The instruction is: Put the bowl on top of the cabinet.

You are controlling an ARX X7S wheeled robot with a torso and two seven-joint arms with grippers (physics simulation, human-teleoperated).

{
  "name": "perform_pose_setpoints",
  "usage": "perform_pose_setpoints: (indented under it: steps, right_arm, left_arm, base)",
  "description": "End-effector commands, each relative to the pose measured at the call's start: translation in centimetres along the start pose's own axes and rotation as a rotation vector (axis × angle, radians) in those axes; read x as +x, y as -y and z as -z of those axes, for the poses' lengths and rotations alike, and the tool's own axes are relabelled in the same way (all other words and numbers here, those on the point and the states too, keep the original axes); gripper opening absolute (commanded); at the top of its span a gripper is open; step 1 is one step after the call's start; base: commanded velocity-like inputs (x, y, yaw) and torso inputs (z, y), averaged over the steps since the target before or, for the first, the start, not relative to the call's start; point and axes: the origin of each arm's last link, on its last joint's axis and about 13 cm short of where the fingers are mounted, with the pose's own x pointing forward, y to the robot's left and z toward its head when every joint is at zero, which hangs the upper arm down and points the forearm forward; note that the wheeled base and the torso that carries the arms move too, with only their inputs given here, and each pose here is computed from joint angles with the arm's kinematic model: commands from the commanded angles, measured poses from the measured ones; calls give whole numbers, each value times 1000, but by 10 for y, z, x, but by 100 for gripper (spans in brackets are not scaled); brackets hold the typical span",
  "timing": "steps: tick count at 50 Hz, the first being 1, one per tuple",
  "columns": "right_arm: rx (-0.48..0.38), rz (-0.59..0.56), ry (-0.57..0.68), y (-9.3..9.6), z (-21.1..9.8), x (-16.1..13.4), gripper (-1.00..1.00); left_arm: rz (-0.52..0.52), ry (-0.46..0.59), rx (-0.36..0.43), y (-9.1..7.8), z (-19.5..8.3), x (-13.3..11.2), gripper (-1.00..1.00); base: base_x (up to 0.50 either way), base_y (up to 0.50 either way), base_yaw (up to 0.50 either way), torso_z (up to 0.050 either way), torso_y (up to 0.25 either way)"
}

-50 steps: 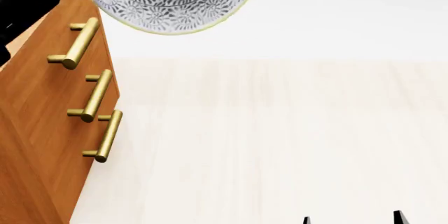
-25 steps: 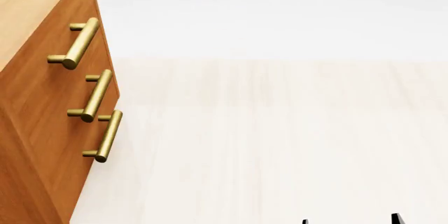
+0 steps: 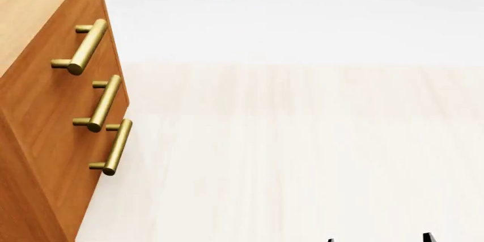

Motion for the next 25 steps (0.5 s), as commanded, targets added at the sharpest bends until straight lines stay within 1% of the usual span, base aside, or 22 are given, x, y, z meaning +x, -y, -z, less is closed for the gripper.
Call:
perform_pose_setpoints:
  steps: [1, 2, 4, 5, 6, 7, 9, 12, 13, 16, 20, 25]
  right_arm:
    - [2, 1, -5, 1, 2, 0, 100]
    - [3, 1, -6, 1, 2, 0, 100]
    - [6, 3, -7, 1, 3, 0, 100]
    - [3, 2, -8, 1, 3, 0, 100]
    - [3, 1, -8, 1, 3, 0, 100]
    - [2, -1, -7, 0, 2, -1, 100]
    - [3, -2, -8, 0, 2, 0, 100]
    - [2, -2, -10, 0, 3, 0, 100]
    - [1, -2, -9, 1, 2, -1, 100]
    - [1, -2, -8, 1, 1, -1, 100]
    - [4, -5, -9, 1, 2, -1, 100]
    - [14, 2, -6, 4, 2, -1, 100]
  left_arm:
    - [-142, 69, -102, -12, -11, -1, -100]
    - [-168, 75, -86, -13, -11, -1, -100]
    - [-181, 65, -107, -14, -12, 0, -100]
    - [-223, 87, -93, -16, -14, 1, -100]
    - [-231, 94, -74, -16, -14, 1, -100]
    - [-219, 74, -100, -16, -16, 2, -100]
    - [-236, 83, -93, -16, -18, 3, -100]
    - [-248, 60, -83, -16, -20, 5, -100]
    - [-267, 66, -82, -16, -22, 5, -100]
    - [-276, 72, -91, -14, -30, 1, -100]
    - [-294, 79, -73, -14, -32, 1, -100]
    - [-304, 61, -89, -17, -30, 15, -100]
  base:
    - [0, 0, 0, 0, 0]
    - [0, 0, 0, 0, 0]
    - [0, 0, 0, 0, 0]
    - [0, 0, 0, 0, 0]
    - [0, 0, 0, 0, 0]
    - [0, 0, 0, 0, 0]
    - [0, 0, 0, 0, 0]
    - [0, 0, 0, 0, 3]
    - [0, 0, 0, 0, 0]
    - [0, 0, 0, 0, 0]
    - [0, 0, 0, 0, 0]
    - [0, 0, 0, 0, 0]
